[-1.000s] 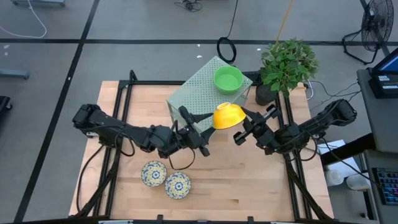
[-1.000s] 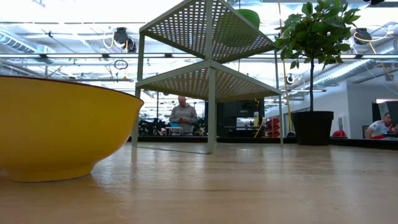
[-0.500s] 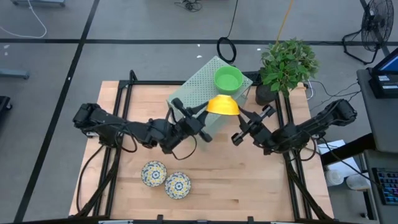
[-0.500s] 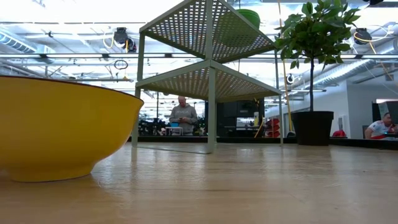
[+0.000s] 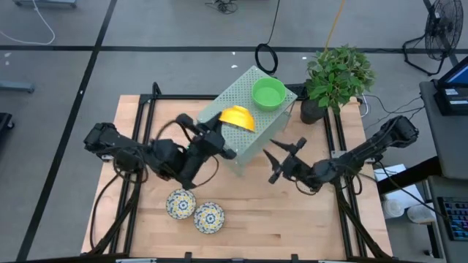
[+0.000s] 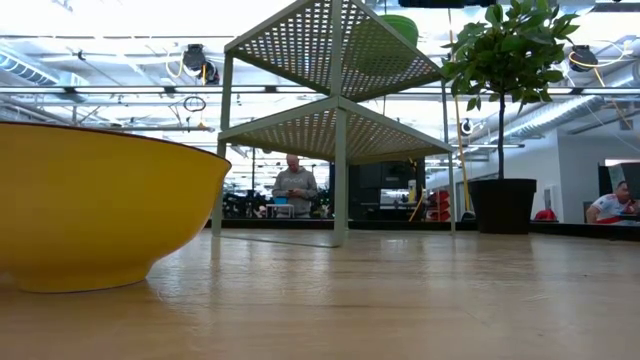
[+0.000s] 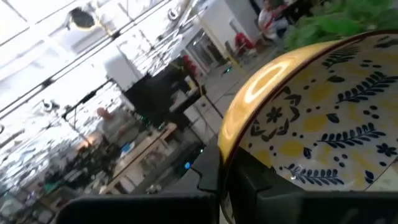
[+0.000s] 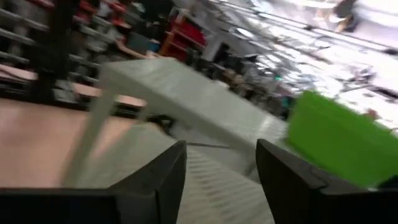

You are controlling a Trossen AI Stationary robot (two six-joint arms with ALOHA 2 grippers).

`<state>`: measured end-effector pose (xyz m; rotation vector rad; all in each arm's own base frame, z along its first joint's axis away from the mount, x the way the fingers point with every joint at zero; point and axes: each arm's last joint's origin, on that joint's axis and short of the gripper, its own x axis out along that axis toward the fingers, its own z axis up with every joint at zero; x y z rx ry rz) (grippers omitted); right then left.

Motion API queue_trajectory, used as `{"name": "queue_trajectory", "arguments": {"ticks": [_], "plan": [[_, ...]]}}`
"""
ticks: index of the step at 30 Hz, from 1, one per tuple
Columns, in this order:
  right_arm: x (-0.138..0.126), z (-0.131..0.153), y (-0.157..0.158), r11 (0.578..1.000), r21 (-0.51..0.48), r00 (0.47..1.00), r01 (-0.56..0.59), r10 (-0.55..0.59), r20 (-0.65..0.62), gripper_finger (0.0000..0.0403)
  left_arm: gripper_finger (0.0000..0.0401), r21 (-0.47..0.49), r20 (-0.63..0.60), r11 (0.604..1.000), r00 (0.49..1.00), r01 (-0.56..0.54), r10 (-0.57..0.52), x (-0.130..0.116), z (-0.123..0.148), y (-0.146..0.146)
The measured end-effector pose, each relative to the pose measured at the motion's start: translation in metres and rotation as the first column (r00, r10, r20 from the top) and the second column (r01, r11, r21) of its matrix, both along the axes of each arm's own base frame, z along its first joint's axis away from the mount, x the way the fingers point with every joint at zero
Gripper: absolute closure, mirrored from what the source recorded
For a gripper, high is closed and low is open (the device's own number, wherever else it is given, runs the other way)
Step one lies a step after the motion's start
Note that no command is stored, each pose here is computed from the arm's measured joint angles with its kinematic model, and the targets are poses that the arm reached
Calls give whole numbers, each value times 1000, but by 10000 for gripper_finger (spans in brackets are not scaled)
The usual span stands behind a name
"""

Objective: Pick & Place Mini bowls
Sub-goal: Put the right yellow patterned bowl on the shelf

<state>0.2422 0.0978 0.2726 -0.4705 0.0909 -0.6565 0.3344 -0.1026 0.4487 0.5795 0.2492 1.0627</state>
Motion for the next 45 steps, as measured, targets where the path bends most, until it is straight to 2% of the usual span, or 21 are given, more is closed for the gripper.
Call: {"name": "queue_trajectory", "arguments": {"ticks": [5, 8, 12, 17, 19, 21, 22, 23, 25, 29, 31, 32, 33, 35, 36, 37, 40, 44, 45], "plan": [[-5, -7, 15, 994, 71, 997, -81, 80, 5, 220, 391, -46, -1, 995, 996, -89, 89, -3, 28, 15], [-8, -7, 21, 992, 78, 995, -104, 103, 9, 226, 391, -49, -5, 988, 989, -146, 146, -1, 38, 35], [-11, -7, 27, 989, 74, 991, -132, 131, 9, 233, 391, -51, -11, 968, 969, -248, 247, 4, 38, 68], [-13, -7, 29, 989, 60, 991, -137, 137, -4, 234, 391, 8, -132, 954, 945, -300, 298, 11, 24, 94], [-13, -7, 29, 989, 54, 991, -137, 137, -8, 234, 391, 11, -164, 978, 964, -210, 209, 16, 10, 94], [-13, -8, 29, 990, 52, 991, -134, 135, -13, 234, 391, -50, -182, 999, 983, 11, -20, 19, -2, 90], [-13, -8, 29, 990, 52, 991, -133, 134, -14, 234, 391, -105, -182, 986, 973, 127, -145, 19, -7, 87], [-13, -8, 29, 990, 52, 991, -133, 134, -15, 235, 391, -154, -165, 968, 961, 197, -222, 20, -11, 87], [-13, -8, 29, 990, 53, 991, -133, 134, -15, 236, 391, -202, -122, 951, 957, 235, -263, 20, -13, 86], [-13, -9, 29, 989, 62, 991, -134, 135, -13, 238, 391, -198, -85, 968, 981, 154, -173, 5, -1, 89], [-12, -9, 29, 989, 64, 991, -133, 134, -12, 238, 391, -245, -19, 950, 979, 192, -203, -10, 15, 88], [-12, -9, 29, 989, 64, 991, -134, 135, -13, 238, 391, -287, 16, 928, 970, 237, -242, -17, 22, 88], [-12, -9, 29, 989, 64, 991, -132, 133, -12, 238, 391, -346, 69, 885, 949, 311, -307, -24, 31, 91], [-12, -9, 27, 990, 65, 992, -128, 129, -12, 238, 391, -485, 177, 749, 890, 451, -421, -36, 45, 101], [-11, -9, 27, 990, 70, 992, -126, 127, -8, 238, 391, -544, 226, 687, 873, 482, -433, -42, 50, 106], [-11, -9, 27, 990, 72, 992, -124, 125, -7, 238, 391, -595, 257, 642, 871, 483, -418, -48, 54, 113], [-10, -9, 25, 989, 80, 993, -120, 121, 0, 238, 391, -750, 251, 531, 913, 394, -323, -62, 50, 136], [-9, -9, 23, 990, 83, 994, -111, 111, 0, 238, 391, -926, 101, 354, 989, 134, -108, -82, 25, 172], [-9, -9, 23, 991, 82, 994, -109, 109, -1, 238, 391, -942, 66, 326, 996, 82, -59, -83, 19, 179]]}}
